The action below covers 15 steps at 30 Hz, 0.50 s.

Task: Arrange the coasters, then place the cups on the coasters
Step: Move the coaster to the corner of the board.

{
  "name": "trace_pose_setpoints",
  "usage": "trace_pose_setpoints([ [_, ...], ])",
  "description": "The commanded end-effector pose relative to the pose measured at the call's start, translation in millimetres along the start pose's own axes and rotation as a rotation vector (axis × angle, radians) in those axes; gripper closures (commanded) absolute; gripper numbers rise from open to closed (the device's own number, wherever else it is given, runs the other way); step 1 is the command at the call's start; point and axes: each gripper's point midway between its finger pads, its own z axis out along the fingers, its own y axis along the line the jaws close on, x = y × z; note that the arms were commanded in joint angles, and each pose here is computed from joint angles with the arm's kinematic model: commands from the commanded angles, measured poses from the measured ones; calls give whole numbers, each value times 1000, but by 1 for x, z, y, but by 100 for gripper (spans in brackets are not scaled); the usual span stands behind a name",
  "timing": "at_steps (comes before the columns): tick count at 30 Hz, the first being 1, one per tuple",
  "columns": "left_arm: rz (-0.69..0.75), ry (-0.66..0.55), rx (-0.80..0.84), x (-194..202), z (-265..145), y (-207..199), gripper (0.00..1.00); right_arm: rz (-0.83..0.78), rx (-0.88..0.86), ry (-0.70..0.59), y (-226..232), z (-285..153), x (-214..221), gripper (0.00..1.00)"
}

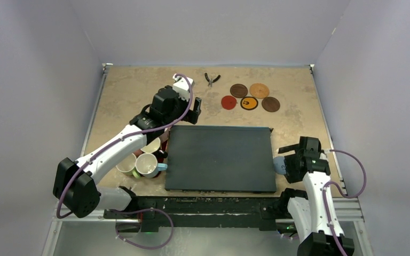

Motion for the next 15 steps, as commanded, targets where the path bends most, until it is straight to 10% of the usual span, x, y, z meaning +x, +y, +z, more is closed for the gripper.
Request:
trace_pose_setpoints([
  [1,-10,-57,-25,-16,-4,5,7,57,11,-19,-4,1,-2,2],
  [15,-5,-70,-49,-17,-6,10,7,57,64,-38,-11,17,-5,2],
])
